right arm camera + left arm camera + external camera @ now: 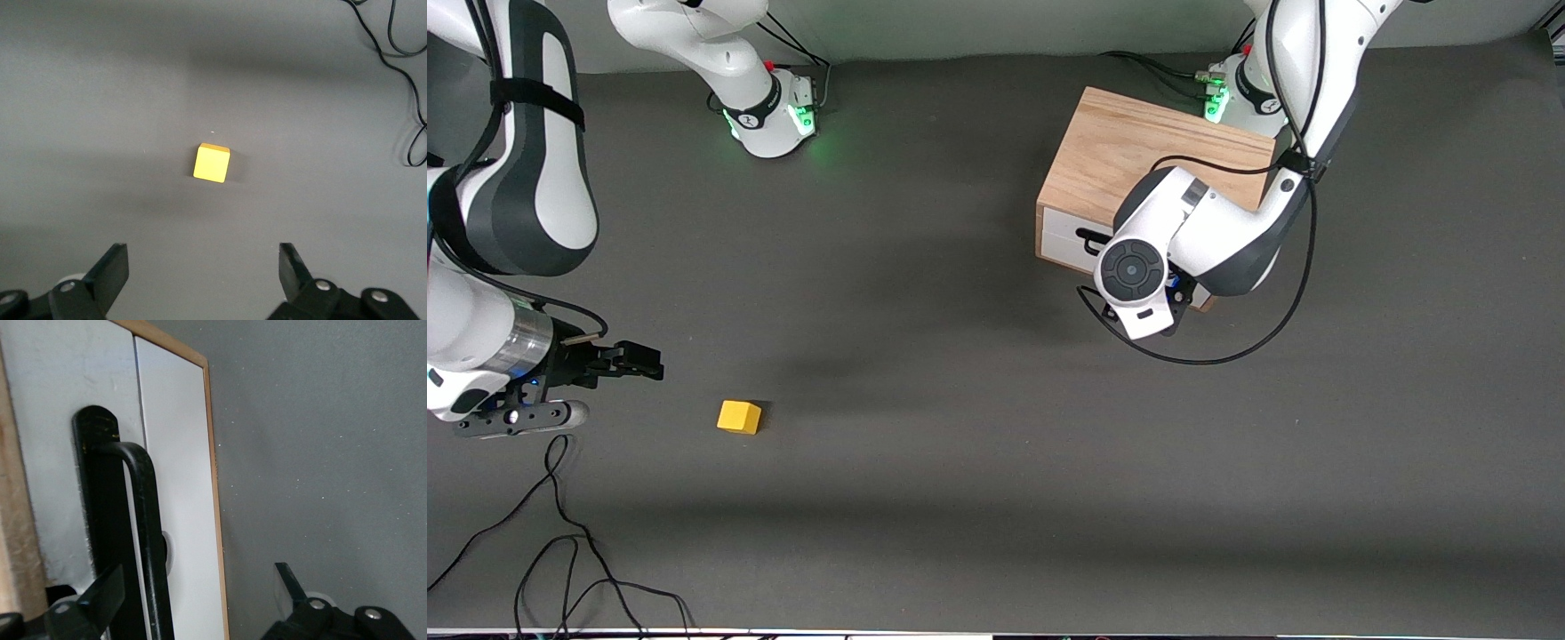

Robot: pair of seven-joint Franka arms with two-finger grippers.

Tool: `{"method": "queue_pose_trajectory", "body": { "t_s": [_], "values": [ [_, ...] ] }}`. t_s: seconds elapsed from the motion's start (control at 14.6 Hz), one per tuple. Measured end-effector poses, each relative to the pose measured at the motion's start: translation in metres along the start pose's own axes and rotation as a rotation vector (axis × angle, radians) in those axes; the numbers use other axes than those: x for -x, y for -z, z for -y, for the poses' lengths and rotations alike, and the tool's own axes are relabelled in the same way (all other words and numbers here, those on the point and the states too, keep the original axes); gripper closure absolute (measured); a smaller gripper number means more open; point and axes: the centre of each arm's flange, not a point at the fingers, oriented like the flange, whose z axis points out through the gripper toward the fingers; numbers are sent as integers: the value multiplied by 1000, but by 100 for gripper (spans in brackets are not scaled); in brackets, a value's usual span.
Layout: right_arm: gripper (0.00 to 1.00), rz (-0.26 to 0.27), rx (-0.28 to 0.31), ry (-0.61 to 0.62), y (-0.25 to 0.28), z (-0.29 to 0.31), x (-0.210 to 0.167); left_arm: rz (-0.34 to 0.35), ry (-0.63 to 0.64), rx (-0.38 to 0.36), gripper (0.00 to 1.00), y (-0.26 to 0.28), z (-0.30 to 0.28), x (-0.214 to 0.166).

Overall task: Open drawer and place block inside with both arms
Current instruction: 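Pull the drawer open with the left gripper while the right gripper reaches the cube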

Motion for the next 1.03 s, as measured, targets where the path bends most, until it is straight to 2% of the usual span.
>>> {"method": "queue_pose_trajectory", "body": {
  "t_s": [0.27, 0.62, 0.82, 1.03],
  "values": [
    [0, -50, 8, 0, -8, -1, -5, 5, 0, 20, 0, -3, -4, 2],
    [0, -70, 14, -4, -24, -3, -8, 5, 1, 47, 0, 0, -7, 1],
    [0, -68, 23, -6, -61, -3, -12, 6, 2, 49, 0, 0, -9, 1],
    [0, -62, -14, -22, -91, 6, -18, 8, 3, 54, 0, 1, -15, 0]
  ]
}}
